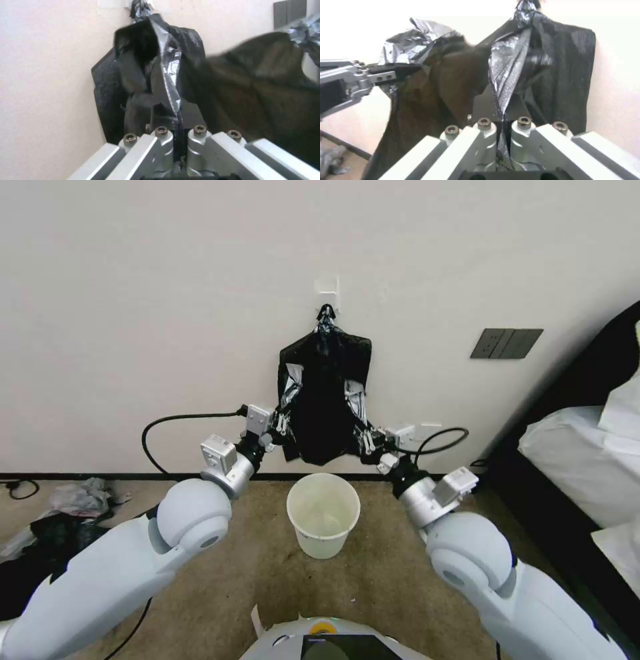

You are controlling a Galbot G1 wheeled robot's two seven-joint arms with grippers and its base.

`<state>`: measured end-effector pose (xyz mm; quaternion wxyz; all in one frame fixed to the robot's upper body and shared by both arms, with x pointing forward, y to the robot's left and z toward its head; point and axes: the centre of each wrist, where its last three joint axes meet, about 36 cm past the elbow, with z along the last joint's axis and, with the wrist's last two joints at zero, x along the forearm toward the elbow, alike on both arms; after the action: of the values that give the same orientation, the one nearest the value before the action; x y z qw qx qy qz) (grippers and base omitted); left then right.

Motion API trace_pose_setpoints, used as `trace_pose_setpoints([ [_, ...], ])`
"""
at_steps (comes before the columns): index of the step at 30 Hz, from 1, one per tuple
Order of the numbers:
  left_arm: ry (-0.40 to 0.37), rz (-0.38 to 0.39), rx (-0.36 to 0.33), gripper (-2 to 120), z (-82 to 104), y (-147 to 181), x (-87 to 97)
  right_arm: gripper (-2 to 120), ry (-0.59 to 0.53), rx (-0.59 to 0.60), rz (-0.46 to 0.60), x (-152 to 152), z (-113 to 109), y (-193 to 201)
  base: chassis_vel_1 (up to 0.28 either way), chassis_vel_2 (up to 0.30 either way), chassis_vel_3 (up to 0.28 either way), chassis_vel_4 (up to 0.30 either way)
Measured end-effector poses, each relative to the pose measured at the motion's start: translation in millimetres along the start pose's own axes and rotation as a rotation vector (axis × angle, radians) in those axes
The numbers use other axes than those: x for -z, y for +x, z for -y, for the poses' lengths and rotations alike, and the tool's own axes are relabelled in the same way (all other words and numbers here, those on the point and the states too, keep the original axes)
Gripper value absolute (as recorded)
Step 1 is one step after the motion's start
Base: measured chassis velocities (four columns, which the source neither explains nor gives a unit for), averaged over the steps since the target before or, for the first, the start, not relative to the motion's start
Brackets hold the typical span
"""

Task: Place a trash bag onto the trash bin.

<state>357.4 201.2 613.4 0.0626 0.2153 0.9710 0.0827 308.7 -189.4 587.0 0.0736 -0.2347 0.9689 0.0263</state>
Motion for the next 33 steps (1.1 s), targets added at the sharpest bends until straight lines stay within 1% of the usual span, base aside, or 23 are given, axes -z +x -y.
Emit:
trace_pose_setpoints([
  [3,-0.001,-0.004,-0.004,0,2.4,-2,-6.8,0,-0.029,-0.018,-0.019,-10,-5,6,0.0,0.0,0.0,0.0],
  [6,0.004,-0.005,-0.004,0,4.3,-4,-10.4,0,-0.045,-0.031,-0.03,-17,-5,6,0.0,0.0,0.0,0.0],
  [8,0.012,-0.008,-0.003,0,8.7,-9,-18.8,0,-0.061,-0.057,-0.05,-30,-4,5,0.0,0.0,0.0,0.0],
  [9,0.012,-0.008,-0.003,0,8.7,-9,-18.8,0,-0.061,-0.057,-0.05,-30,-4,5,0.0,0.0,0.0,0.0],
  [10,0.018,-0.014,-0.003,0,12.0,-12,-24.1,0,-0.067,-0.073,-0.062,-36,-2,4,0.0,0.0,0.0,0.0],
  [14,0.039,-0.017,-0.012,0,19.4,-18,-28.9,0,-0.064,-0.096,-0.055,-38,4,2,0.0,0.0,0.0,0.0],
  [17,0.042,-0.014,-0.019,0,22.2,-20,-28.9,0,-0.059,-0.106,-0.048,-37,8,1,0.0,0.0,0.0,0.0],
  [20,0.037,0.004,-0.042,0,27.1,-27,-24.4,0,-0.057,-0.117,-0.027,-32,15,-2,0.0,0.0,0.0,0.0],
  [24,0.033,0.015,-0.052,0,28.9,-36,-22.6,0,-0.058,-0.122,-0.016,-32,20,-8,0.0,0.0,0.0,0.0],
  [27,0.049,0.004,-0.047,0,33.9,-49,-27.9,0,-0.058,-0.136,-0.013,-35,26,-15,0.0,0.0,0.0,0.0],
  [32,0.082,-0.019,-0.045,0,42.6,-51,-35.4,0,-0.056,-0.146,-0.02,-37,29,-16,0.0,0.0,0.0,0.0],
  [33,0.097,-0.034,-0.042,0,46.7,-49,-39.6,0,-0.056,-0.152,-0.027,-39,30,-15,0.0,0.0,0.0,0.0],
])
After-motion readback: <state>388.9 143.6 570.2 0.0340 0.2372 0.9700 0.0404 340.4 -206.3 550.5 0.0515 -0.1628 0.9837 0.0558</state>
